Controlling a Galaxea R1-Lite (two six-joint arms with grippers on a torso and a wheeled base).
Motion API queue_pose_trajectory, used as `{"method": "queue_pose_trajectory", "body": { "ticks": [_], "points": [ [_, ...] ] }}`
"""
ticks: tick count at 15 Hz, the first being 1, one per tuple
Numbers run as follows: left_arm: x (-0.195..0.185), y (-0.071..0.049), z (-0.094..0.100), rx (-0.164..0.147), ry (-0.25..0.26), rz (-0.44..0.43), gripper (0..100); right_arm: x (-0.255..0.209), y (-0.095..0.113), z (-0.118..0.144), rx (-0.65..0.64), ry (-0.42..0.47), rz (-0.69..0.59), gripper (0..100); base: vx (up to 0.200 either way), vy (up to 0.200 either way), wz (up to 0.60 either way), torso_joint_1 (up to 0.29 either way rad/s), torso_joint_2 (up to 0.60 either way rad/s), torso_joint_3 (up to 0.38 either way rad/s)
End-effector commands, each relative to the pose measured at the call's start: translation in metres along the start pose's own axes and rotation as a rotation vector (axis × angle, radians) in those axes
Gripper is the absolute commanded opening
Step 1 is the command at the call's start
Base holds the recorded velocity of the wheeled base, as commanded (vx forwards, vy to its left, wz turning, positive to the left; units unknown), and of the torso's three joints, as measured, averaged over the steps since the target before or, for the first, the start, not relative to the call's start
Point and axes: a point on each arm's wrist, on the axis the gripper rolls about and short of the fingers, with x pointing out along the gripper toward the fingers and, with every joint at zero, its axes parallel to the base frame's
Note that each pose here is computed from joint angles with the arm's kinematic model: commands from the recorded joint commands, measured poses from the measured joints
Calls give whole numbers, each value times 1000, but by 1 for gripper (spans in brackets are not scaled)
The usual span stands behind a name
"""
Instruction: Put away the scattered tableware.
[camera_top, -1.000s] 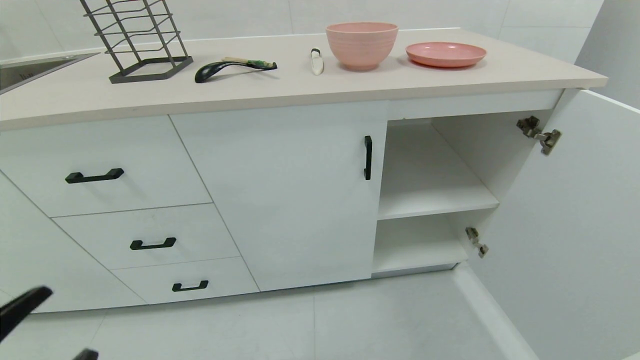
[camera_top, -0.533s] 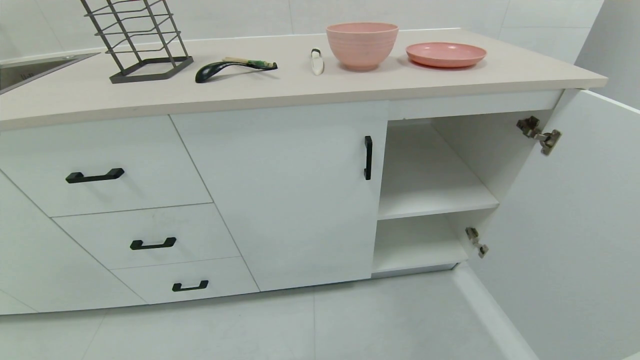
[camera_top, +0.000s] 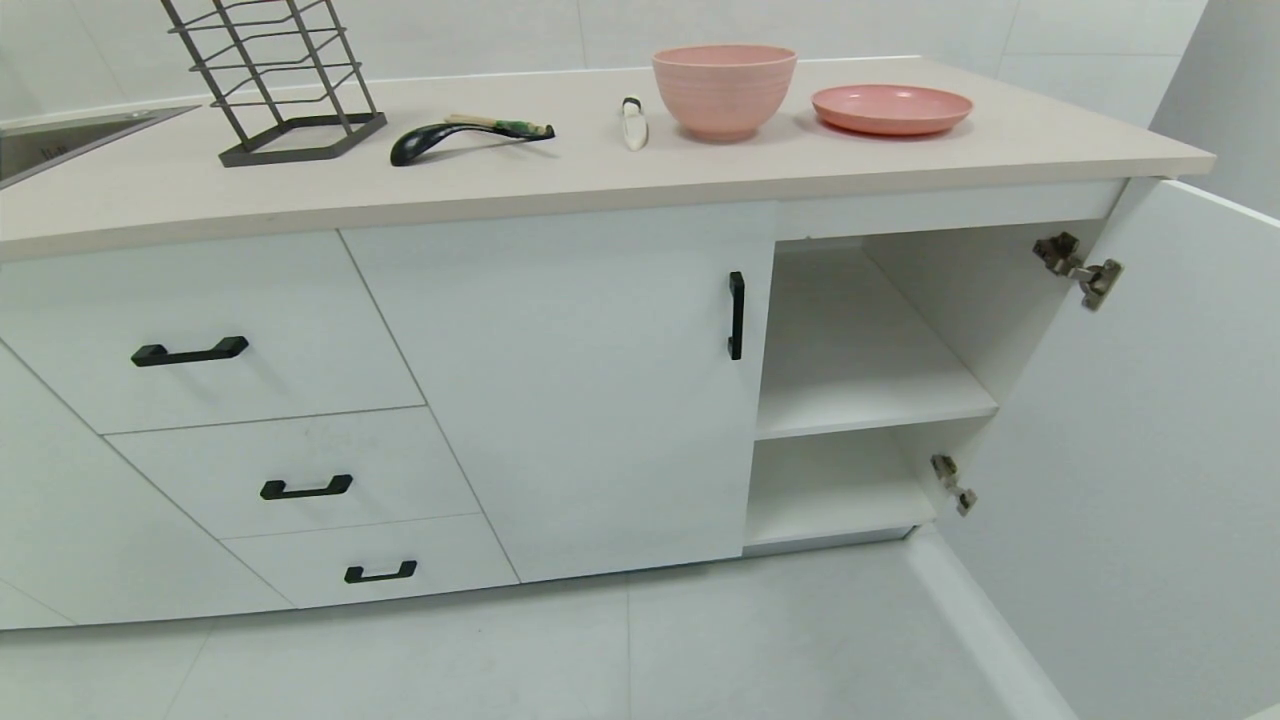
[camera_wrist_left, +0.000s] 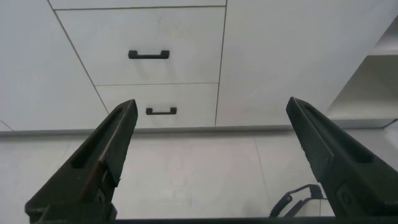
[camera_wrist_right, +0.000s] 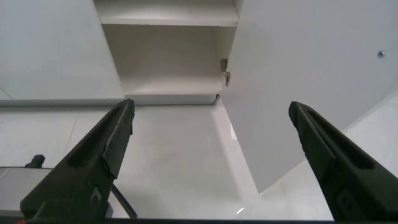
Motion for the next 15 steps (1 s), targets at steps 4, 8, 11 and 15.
{"method": "queue_pose_trajectory", "body": {
  "ticks": [4, 8, 11, 15],
  "points": [
    [0, 0, 0, -8, -1, 1, 100, 0, 0, 0, 33, 7, 3, 100, 0, 0, 0, 0, 0, 0],
    [0, 0, 0, -11, 2, 1, 100, 0, 0, 0, 33, 6, 7, 100, 0, -100, 0, 0, 1, 0],
    [0, 0, 0, -14, 2, 1, 100, 0, 0, 0, 32, 5, 7, 100, 0, -200, 0, 2, 2, 1],
    [0, 0, 0, -20, 0, 2, 100, 0, 0, 0, 32, 5, 7, 100, 150, -50, 0, 4, -2, -2]
  ]
}}
